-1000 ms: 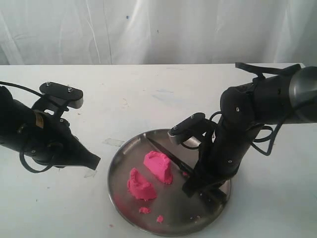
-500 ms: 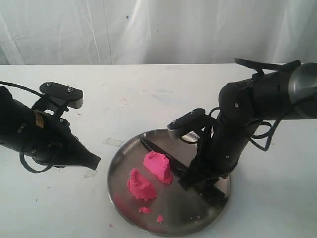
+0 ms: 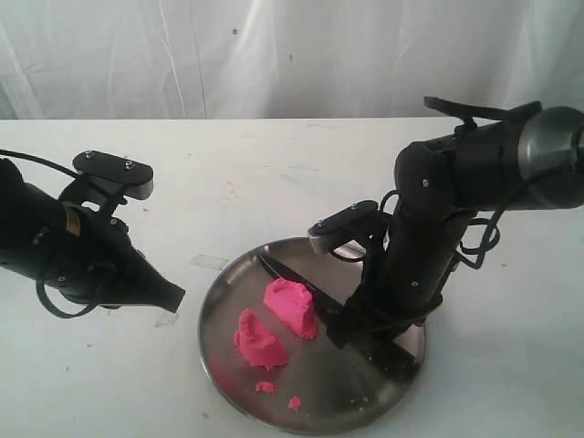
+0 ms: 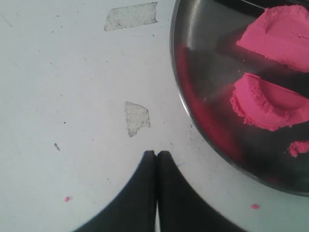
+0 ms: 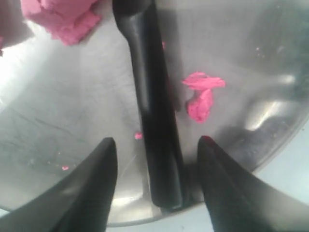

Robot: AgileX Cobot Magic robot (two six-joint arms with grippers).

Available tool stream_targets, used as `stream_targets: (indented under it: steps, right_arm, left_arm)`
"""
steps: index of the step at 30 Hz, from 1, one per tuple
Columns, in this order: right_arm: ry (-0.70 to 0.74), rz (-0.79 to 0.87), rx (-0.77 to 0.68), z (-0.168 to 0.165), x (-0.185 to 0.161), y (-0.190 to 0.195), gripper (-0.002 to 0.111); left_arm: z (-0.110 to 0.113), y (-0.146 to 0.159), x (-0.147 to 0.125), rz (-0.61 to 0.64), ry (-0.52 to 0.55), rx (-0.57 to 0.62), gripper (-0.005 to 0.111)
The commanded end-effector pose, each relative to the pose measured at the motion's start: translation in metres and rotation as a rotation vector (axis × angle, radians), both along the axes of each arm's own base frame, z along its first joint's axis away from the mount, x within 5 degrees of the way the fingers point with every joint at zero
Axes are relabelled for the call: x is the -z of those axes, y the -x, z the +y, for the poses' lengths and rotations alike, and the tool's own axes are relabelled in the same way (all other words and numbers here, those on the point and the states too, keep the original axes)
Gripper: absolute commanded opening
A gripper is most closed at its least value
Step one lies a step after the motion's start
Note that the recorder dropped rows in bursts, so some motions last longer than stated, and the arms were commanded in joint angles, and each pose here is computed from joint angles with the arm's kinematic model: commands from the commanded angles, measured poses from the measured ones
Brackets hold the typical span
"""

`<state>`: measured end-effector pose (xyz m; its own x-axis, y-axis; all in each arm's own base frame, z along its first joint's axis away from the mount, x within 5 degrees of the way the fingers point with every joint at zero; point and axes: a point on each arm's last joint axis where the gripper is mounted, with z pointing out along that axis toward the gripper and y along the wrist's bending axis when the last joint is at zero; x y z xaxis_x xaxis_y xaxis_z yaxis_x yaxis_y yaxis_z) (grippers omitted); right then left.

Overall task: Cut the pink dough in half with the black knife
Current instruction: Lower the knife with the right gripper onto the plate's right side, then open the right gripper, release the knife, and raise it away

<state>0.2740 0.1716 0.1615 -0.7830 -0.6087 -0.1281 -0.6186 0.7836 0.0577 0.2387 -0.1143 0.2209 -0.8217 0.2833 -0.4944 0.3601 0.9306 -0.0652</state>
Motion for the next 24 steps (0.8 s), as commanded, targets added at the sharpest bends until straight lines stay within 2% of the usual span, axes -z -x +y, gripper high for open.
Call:
stream_targets:
  steps: [1, 5, 7, 11, 14, 15, 19, 24]
  right_arm:
    - [0.01, 0.004, -0.013, 0.0, 0.005, -0.002, 0.054]
    - [0.01, -0.039, -0.018, 0.003, -0.006, -0.01, 0.053]
    - [-0.008, -0.073, 0.009, 0.004, -0.019, -0.013, 0.049]
    - [-0.096, -0.217, 0.054, 0.003, -0.045, -0.015, 0.03]
    - [-0.154, -0.347, 0.093, -0.009, -0.059, -0.018, 0.016]
    - [-0.168, -0.382, 0.134, -0.017, -0.06, -0.021, 0.012]
    - [-0.22, -0.446, 0.485, -0.076, -0.057, -0.035, 0.003]
    - [-0.307, -0.509, 0.919, -0.146, -0.073, -0.025, 0.0]
  left_arm:
    - [0.0, 0.003, -0.001, 0.005, 0.002, 0.001, 0.0]
    - [0.0, 0.003, -0.001, 0.005, 0.002, 0.001, 0.0]
    - [0.0, 0.003, -0.001, 0.005, 0.002, 0.001, 0.0]
    - [0.001, 0.003, -0.001, 0.001, -0.006, 0.006, 0.0]
    - [0.003, 0.002, -0.001, -0.021, -0.053, 0.044, 0.0]
    - [0.004, 0.001, -0.001, -0.031, -0.08, 0.071, 0.0]
    - [0.009, 0.001, 0.0, -0.047, -0.186, 0.154, 0.0]
    - [0.02, 0.006, 0.014, -0.039, -0.291, 0.167, 0.0]
